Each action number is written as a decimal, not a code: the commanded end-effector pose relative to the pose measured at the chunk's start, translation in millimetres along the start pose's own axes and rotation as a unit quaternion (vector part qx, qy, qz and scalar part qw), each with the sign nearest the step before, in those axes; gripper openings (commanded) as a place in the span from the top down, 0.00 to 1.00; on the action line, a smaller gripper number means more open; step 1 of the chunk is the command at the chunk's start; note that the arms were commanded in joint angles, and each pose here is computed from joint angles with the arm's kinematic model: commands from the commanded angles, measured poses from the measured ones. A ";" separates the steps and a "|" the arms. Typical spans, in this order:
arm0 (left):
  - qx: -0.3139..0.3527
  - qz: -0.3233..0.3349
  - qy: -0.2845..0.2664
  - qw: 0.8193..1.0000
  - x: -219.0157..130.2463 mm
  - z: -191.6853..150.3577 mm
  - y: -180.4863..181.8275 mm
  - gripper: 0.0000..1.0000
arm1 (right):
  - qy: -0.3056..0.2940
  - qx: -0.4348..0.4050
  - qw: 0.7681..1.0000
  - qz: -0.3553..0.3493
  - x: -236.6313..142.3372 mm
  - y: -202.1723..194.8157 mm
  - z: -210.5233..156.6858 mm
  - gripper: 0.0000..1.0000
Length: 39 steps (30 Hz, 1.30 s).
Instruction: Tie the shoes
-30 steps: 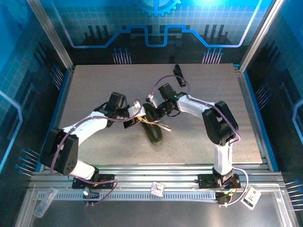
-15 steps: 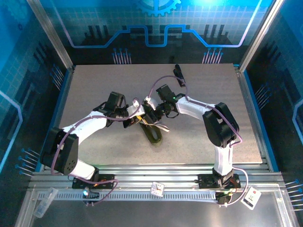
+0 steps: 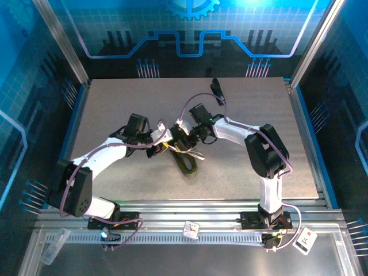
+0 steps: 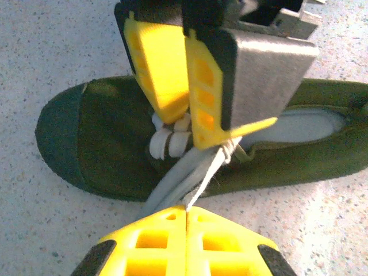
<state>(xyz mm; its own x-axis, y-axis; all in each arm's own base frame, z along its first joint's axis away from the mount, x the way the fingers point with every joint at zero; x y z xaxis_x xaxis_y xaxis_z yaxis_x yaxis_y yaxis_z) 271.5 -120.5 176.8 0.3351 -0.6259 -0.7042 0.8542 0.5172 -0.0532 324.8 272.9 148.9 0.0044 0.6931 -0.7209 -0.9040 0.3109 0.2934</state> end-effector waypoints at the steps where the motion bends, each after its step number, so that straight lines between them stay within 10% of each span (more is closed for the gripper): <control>1: -0.023 0.005 0.015 1.000 -12.4 -8.8 -8.0 1.00 | 0.025 0.007 1.000 0.000 3.8 -4.2 -14.2 0.64; 21: -0.127 0.089 0.176 0.972 -39.0 -57.9 -29.2 1.00 | 0.025 0.020 0.999 -0.003 -7.3 -11.1 -20.0 0.64; 28: -0.113 0.079 0.114 0.984 -43.0 -38.3 -27.1 0.66 | -0.037 0.019 0.999 0.003 -44.6 -4.2 2.4 0.49; 39: -0.009 0.032 -0.043 0.999 -53.4 3.7 -33.7 0.58 | -0.015 0.014 1.000 -0.009 -72.6 -4.5 -21.5 0.48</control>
<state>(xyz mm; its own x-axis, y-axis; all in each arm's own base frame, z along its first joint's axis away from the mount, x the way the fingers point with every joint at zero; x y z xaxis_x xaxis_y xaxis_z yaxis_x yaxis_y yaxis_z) 220.4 -95.3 205.5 0.4199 -0.5308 -0.7361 0.7554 0.6540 -0.0407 333.0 213.4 205.8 0.1131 0.7430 -0.6597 -0.8966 0.3624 0.2545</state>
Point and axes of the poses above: each hand's point on the last joint's axis, 136 mm out from that joint toward the fingers, its own x axis out along the fingers, its own y axis along the line the jaws close on, z = x × y, the point moved 10 cm from there along -x, back along the fingers, and after that the axes turned 9 degrees about -x, right-handed, at the moved point
